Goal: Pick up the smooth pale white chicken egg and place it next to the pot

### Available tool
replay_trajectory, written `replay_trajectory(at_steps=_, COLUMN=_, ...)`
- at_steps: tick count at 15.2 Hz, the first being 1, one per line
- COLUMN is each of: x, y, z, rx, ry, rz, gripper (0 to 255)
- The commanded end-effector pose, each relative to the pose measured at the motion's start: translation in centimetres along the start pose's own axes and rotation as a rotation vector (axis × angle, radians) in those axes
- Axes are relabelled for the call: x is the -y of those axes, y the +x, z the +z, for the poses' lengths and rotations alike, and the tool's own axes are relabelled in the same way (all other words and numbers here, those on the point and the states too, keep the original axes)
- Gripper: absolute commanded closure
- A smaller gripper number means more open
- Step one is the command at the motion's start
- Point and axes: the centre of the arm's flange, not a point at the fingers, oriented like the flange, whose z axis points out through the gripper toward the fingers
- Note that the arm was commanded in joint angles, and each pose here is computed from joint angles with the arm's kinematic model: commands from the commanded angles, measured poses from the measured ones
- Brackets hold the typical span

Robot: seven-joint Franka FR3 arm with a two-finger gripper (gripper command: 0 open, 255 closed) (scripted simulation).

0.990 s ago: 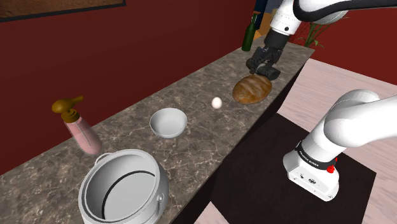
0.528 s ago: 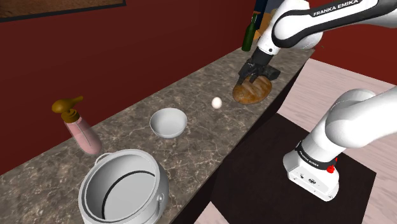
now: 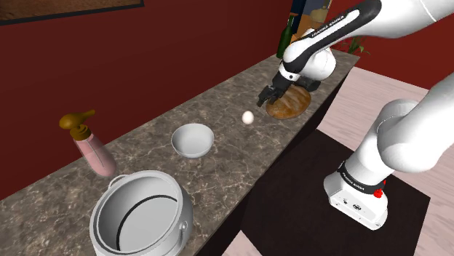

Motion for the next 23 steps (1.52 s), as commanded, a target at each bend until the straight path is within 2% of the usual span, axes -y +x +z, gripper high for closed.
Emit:
replay_trajectory(at_steps=1, x=-0.8, y=0.6, z=2.5, rx=-0.025, ry=0.009, rz=-0.008, gripper=0)
replay_trajectory(at_steps=6, x=-2.3, y=2.7, z=8.2, rx=-0.077, ry=0.045, rz=-0.031, gripper=0)
replay_trajectory(at_steps=14, x=-2.2, y=3.0, z=12.2, rx=-0.077, ry=0.045, rz=-0.031, gripper=0)
replay_trajectory(at_steps=22, x=-2.2, y=3.0, z=12.2, rx=-0.077, ry=0.045, rz=-0.031, gripper=0)
replay_trajectory(at_steps=23, x=-2.2, y=3.0, z=12.2, rx=-0.077, ry=0.045, rz=-0.031, gripper=255)
